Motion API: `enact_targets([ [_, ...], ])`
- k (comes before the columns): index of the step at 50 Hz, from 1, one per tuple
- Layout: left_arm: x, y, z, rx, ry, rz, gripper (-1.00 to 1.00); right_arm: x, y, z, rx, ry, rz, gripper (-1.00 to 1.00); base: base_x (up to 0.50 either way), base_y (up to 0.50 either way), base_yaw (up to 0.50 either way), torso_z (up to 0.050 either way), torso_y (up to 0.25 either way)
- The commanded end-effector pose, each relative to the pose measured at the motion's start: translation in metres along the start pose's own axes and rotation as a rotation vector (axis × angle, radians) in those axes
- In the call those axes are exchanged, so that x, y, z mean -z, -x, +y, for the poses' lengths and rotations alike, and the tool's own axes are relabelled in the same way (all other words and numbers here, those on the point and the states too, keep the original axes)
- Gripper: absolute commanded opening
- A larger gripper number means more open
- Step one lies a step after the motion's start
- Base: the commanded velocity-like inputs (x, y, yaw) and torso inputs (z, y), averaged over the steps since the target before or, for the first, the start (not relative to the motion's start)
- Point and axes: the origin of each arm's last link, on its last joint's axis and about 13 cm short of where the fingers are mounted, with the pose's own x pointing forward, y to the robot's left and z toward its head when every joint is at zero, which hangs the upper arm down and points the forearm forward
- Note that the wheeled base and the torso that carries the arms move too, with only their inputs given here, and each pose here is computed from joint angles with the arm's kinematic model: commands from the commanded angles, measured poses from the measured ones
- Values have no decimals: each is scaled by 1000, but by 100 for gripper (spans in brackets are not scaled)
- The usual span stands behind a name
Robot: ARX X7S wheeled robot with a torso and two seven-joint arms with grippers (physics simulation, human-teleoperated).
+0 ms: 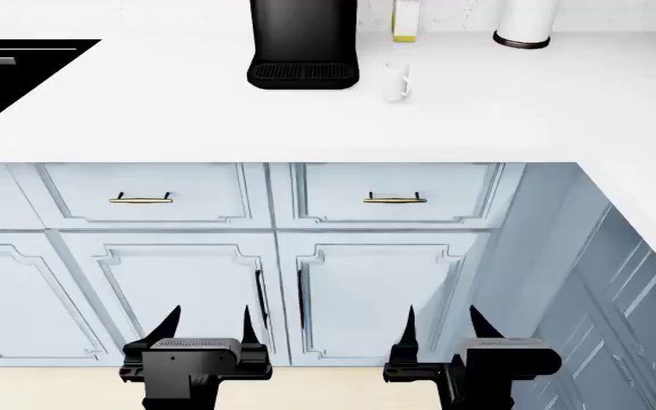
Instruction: A wet mug is on the counter and needs to be dried. Pick it up and place it upside down in the open cabinet.
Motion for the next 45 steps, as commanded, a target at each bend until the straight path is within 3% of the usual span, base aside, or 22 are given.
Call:
enact_targets([
  [1,1,0,-1,0,-3,4,100,0,0,0,1,-2,2,100,0,0,0,0,0],
  [15,-2,-1,-2,-7,-19,4,100,-3,0,-1,8,15,2,100,0,0,0,0,0],
  [45,-54,-7,-4,20,28,18,100,-58,-5,-7,-25,45,-69,100,0,0,0,50,0],
])
